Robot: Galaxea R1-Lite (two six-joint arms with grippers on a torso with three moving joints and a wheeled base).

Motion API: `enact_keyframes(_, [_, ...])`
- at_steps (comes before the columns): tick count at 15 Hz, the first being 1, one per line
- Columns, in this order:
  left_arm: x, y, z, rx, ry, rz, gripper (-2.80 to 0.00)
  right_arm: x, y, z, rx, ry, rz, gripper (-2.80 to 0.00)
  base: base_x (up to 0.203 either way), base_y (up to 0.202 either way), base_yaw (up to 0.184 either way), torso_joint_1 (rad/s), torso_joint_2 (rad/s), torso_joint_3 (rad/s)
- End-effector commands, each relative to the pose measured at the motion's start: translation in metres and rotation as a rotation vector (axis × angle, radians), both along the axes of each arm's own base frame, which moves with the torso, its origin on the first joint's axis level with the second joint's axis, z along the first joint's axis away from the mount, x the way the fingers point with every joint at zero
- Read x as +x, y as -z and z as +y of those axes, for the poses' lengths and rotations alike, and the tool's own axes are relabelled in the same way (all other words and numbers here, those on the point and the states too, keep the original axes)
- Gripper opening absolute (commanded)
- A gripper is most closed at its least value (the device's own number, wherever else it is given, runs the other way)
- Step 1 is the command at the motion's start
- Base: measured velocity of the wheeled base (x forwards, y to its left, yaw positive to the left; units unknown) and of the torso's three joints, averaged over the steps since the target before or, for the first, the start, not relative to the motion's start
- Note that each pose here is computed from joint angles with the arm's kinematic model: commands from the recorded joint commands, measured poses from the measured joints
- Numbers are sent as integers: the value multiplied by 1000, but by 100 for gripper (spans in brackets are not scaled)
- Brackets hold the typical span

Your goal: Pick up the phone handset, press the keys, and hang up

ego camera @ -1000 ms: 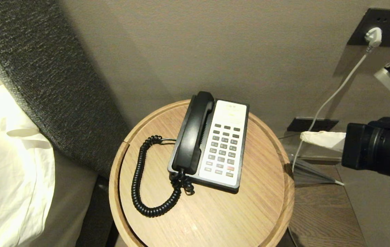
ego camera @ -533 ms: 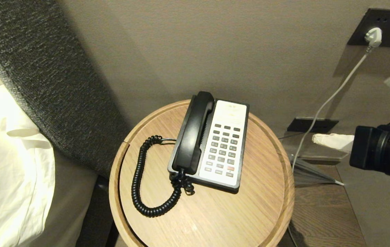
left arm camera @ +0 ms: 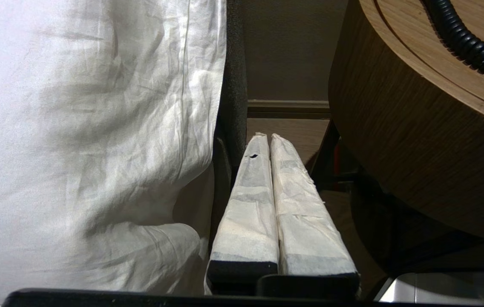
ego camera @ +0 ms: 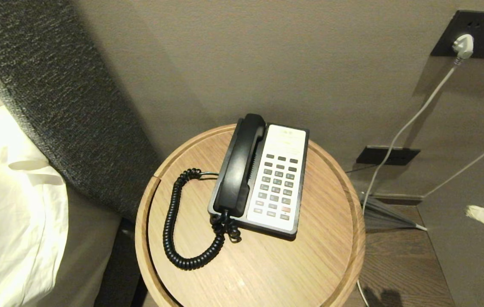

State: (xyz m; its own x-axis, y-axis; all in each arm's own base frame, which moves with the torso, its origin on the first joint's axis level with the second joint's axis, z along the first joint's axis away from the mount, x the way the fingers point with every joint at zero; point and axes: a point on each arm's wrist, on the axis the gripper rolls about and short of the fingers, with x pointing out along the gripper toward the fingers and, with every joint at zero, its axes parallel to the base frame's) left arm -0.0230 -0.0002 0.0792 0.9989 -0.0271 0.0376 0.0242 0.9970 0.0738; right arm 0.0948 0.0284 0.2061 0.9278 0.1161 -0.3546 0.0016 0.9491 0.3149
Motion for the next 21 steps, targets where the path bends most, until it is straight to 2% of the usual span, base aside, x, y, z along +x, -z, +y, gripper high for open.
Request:
enact_keyframes(1, [2, 5, 0, 1, 0, 21, -280, -35, 11, -19, 21, 124, -95, -280, 0, 0, 0, 0, 0, 0])
enact_keyframes(3, [2, 5, 0, 1, 1, 21, -280, -47, 22, -28, 15, 266, -124, -280, 0, 0, 0, 0, 0, 0])
enact_keyframes(7, [2, 5, 0, 1, -1, 21, -280, -53, 41, -30, 27, 263, -92, -280, 0, 0, 0, 0, 0, 0])
enact_keyframes(9, [2, 5, 0, 1, 1, 21, -280, -64, 57, -33, 24, 334, -112, -280, 0, 0, 0, 0, 0, 0])
enact_keyframes(10, [2, 5, 0, 1, -1, 21, -280, -71, 62, -33, 25, 332, -144, -280, 0, 0, 0, 0, 0, 0])
enact_keyframes(13, [2, 5, 0, 1, -1, 21, -280, -93, 78, -31, 8, 276, -266, -280, 0, 0, 0, 0, 0, 0])
enact_keyframes(15, [2, 5, 0, 1, 1, 21, -280, -103, 89, -28, -16, 185, -320, -280, 0, 0, 0, 0, 0, 0])
enact_keyframes(16, [2, 5, 0, 1, -1, 21, -280, -103, 96, -27, -33, 122, -316, -280, 0, 0, 0, 0, 0, 0])
enact_keyframes(18, [2, 5, 0, 1, 1, 21, -280, -103, 107, -27, -85, 78, -323, -280, 0, 0, 0, 0, 0, 0])
enact_keyframes(19, [2, 6, 0, 1, 0, 22, -280, -103, 117, -27, -142, 63, -327, -280, 0, 0, 0, 0, 0, 0])
enact_keyframes(21, [2, 5, 0, 1, 1, 21, -280, -112, 123, -27, -183, 56, -334, -280, 0, 0, 0, 0, 0, 0])
